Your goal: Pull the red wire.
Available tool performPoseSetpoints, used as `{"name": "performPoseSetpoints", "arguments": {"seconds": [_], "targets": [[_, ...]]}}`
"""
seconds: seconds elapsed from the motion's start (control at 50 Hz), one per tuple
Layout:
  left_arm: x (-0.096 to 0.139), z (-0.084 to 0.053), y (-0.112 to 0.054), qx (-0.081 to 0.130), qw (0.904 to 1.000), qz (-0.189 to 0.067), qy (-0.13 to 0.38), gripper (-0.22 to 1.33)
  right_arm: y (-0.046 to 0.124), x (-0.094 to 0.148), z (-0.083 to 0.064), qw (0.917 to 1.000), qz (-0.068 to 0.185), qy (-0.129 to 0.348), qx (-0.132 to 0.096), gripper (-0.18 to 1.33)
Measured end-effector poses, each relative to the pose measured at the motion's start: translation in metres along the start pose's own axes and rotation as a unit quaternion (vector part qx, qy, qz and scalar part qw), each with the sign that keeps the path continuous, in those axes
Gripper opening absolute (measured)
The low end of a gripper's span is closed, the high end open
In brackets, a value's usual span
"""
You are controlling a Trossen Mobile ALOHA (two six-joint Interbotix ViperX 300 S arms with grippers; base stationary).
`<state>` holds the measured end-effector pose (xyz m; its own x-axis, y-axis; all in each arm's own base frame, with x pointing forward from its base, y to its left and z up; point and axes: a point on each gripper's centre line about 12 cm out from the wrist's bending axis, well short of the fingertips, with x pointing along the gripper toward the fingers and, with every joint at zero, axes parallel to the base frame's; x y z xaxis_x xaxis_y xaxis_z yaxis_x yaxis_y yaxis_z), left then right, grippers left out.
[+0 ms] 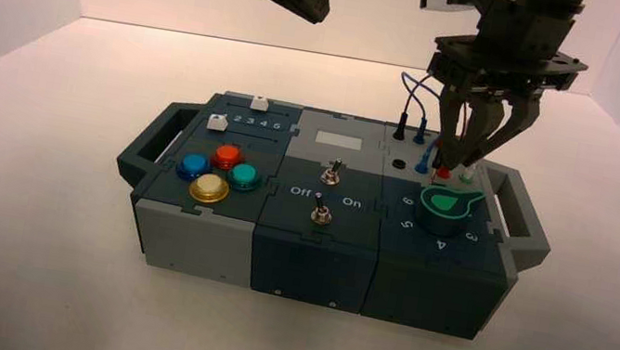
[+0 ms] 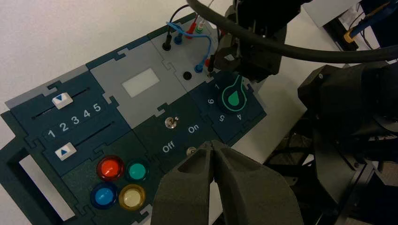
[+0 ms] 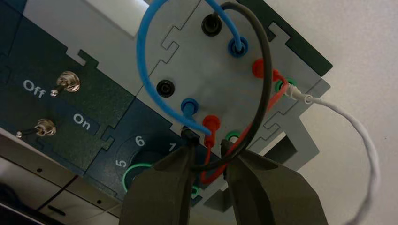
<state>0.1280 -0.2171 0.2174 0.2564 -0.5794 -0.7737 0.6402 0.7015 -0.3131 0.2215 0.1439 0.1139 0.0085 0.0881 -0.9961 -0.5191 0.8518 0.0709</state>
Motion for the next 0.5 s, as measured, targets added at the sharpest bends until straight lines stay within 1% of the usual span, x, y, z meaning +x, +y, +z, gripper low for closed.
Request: {"name": "performPoseSetpoints", "arguments": {"seconds": [0.28,0.5], "targets": [[-0.0004,0.0001,0.0003,-0.001,1.0000,0.000,0.000,-0.16,0.0003,0.0000,0.0036,1.0000,0.000,-0.006,-0.002,0.63],[-0.0004,-0.0001,0.0000,0.001,1.0000,0.000,0.000,-0.16,-0.0005,0.0007,0.0046,1.0000,0.000,-0.009,0.001,0.62]]}}
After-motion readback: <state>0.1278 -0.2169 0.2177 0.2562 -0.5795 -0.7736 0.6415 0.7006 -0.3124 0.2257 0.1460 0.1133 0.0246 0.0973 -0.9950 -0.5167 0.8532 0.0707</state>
